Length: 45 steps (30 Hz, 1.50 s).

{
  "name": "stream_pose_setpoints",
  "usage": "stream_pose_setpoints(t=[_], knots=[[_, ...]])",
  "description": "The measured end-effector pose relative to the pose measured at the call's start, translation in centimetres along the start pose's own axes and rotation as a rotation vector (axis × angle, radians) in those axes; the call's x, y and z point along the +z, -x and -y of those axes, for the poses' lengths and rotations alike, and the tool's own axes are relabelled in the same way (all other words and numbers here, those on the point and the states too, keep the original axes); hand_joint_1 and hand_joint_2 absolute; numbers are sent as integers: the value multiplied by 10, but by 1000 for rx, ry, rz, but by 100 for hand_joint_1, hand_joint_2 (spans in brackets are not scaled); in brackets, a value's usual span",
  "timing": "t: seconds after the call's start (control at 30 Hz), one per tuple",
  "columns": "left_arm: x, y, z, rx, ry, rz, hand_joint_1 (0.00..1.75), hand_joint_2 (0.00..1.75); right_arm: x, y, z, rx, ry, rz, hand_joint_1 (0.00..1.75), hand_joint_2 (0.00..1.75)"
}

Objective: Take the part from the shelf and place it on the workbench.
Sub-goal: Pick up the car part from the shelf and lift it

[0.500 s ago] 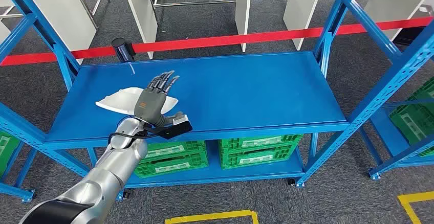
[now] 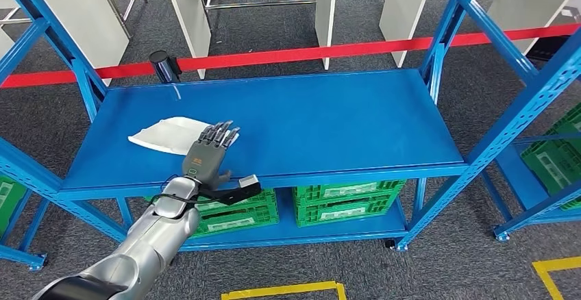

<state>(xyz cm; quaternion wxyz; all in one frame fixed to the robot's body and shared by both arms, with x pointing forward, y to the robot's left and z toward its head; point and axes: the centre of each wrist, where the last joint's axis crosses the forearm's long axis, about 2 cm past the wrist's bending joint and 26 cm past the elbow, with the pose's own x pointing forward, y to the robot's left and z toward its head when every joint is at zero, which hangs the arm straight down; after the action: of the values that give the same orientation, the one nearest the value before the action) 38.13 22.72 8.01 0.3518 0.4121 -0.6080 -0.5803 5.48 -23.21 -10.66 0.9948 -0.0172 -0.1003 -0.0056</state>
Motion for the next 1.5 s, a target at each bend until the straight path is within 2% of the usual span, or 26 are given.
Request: stream_pose_setpoints(t=[0.3,0.53,0.7,0.77,0.87,0.9,1.0,1.5], knots=[[16,28,6,-204,-21,-203,0,175,0,1,0,-12,1,-20,0,0],[30,56,8,-254,-8,-252,0,175,0,2,1,-10,1,-30,0,0],[36,63,10,-263,-2,-244,0,175,0,2,1,-4,1,-24,0,0],[36,64,10,-261,0,-240,8,175,0,2,1,1,1,-14,0,0],[38,65,11,-248,6,-237,135,175,0,2,1,5,2,3,0,0],[39,65,12,-242,9,-237,175,175,0,2,1,6,2,7,0,44],[43,66,15,-219,23,-240,175,175,0,2,2,6,4,27,0,175],[53,73,20,-163,24,-295,175,175,-1,2,9,7,16,50,0,175]])
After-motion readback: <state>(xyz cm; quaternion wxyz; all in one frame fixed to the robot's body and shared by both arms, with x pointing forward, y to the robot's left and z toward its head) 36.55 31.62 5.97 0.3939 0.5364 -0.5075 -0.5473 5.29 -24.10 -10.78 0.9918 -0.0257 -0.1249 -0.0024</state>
